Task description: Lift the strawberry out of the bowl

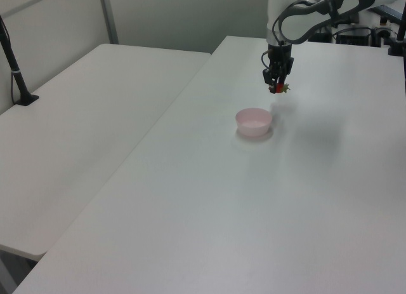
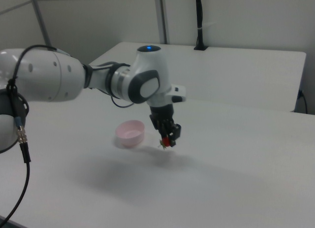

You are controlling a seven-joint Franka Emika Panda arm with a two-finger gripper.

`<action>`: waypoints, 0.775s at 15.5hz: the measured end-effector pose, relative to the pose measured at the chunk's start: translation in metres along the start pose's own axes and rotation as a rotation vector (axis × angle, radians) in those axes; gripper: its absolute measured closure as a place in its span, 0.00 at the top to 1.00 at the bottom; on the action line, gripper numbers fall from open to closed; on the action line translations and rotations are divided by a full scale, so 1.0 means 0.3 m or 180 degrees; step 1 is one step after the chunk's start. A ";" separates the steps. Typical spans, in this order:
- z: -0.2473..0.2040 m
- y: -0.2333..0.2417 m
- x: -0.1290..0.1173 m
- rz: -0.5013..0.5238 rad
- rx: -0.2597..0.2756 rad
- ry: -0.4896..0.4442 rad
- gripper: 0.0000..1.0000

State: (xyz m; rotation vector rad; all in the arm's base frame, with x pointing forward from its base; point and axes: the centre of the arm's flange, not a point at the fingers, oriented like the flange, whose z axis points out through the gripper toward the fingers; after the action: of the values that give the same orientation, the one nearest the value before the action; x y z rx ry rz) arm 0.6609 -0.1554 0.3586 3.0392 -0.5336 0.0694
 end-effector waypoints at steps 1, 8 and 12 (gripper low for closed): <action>0.021 0.038 0.012 -0.0040 0.0003 0.0033 0.43; 0.050 0.071 0.038 -0.0273 -0.0106 0.0135 0.83; -0.178 0.030 0.026 -0.0333 -0.0098 0.0320 1.00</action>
State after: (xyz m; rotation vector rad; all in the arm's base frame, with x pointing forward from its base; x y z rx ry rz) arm 0.6633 -0.1631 0.4128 3.0076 -0.3643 0.2062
